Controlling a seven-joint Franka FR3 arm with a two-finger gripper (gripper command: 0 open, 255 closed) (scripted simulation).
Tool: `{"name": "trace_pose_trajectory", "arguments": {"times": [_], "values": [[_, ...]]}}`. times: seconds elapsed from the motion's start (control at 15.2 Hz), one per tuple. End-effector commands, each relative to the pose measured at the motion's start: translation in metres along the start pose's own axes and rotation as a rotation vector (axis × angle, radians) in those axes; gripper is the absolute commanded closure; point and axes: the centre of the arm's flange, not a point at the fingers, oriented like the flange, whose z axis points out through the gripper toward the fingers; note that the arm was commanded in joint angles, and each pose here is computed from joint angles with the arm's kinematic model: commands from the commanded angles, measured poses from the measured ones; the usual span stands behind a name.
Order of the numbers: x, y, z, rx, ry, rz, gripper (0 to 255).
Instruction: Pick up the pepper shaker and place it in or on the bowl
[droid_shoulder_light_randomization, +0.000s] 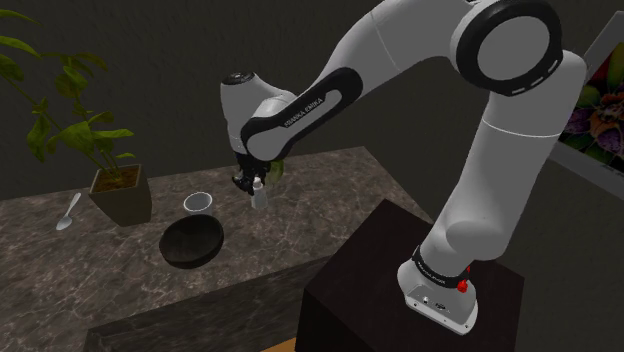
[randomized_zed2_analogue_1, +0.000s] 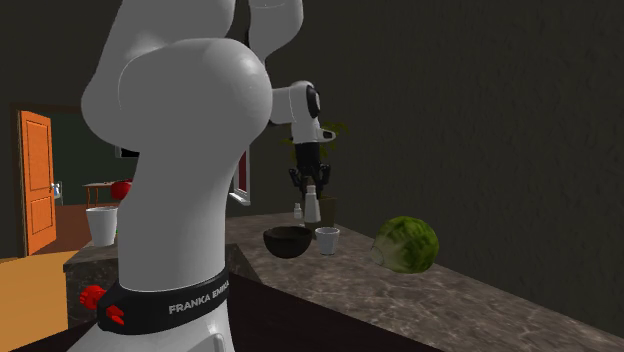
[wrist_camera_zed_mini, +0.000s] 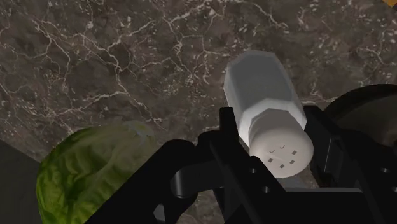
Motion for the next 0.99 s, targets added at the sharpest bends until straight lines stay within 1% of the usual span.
{"name": "trace_pose_trajectory", "arguments": {"times": [0.0, 0.92], "values": [[0.017, -0.019, -0.004, 0.0, 0.0, 0.002, 255], [0.122, -0.169, -0.027, 0.0, 0.0, 0.002, 255]]}}
